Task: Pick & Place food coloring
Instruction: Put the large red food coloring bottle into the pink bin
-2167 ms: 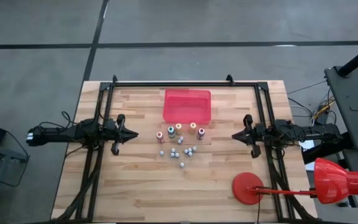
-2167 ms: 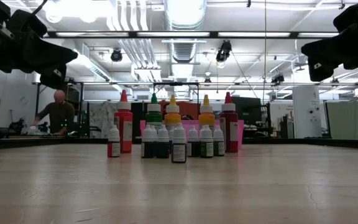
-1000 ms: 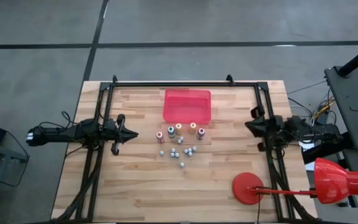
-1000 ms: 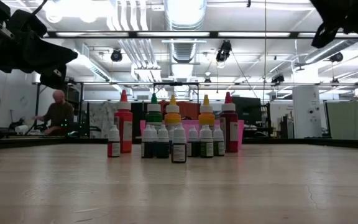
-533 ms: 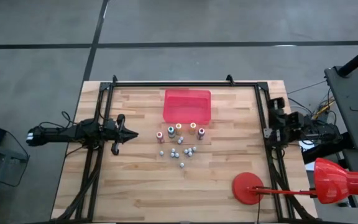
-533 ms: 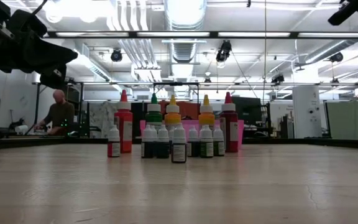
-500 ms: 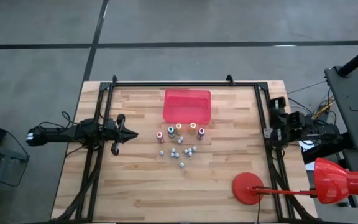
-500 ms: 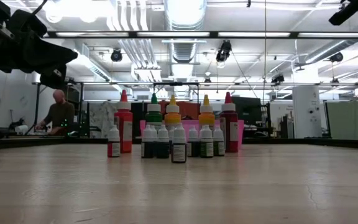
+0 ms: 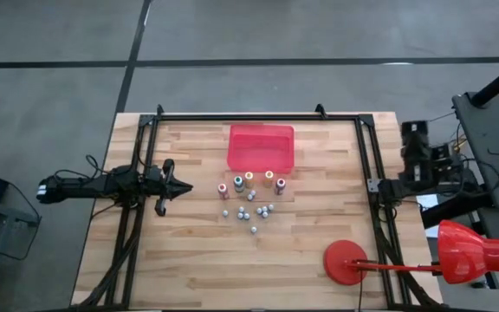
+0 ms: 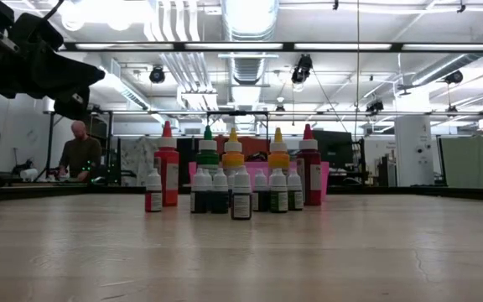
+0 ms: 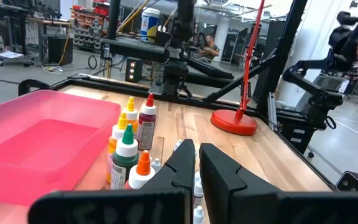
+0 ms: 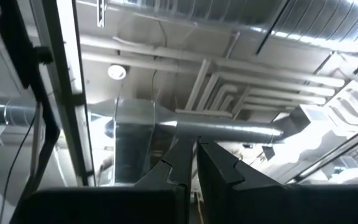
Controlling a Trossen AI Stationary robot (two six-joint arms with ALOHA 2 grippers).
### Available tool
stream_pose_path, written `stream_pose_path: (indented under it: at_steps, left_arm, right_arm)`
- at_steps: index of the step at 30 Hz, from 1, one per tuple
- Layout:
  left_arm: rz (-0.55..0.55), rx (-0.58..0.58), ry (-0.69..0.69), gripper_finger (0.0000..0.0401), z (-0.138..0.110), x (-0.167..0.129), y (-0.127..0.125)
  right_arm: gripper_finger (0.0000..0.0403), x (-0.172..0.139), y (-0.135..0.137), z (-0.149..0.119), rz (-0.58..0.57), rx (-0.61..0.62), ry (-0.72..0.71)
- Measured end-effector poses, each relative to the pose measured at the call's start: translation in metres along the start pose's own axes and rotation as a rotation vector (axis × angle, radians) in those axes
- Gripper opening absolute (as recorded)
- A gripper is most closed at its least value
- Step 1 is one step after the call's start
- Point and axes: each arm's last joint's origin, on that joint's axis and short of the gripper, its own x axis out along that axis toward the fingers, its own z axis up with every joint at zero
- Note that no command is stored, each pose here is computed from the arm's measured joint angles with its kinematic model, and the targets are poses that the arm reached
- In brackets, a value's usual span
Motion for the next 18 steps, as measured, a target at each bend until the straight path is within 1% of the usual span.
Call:
stream_pose_path:
  at_steps: [9, 14, 18]
  left_arm:
    - [0.000, 0.000, 0.000, 0.0000, 0.000, 0.000, 0.000]
    - [0.000, 0.000, 0.000, 0.0000, 0.000, 0.000, 0.000]
    - [-0.001, 0.000, 0.000, 0.0000, 0.000, 0.000, 0.000]
  right_arm:
    - [0.0018, 0.066, 0.007, 0.029, -0.009, -0.002, -0.049]
    - [0.0018, 0.100, 0.012, 0.038, -0.012, 0.006, -0.068]
    - [0.0018, 0.125, 0.016, 0.043, -0.008, 0.036, -0.059]
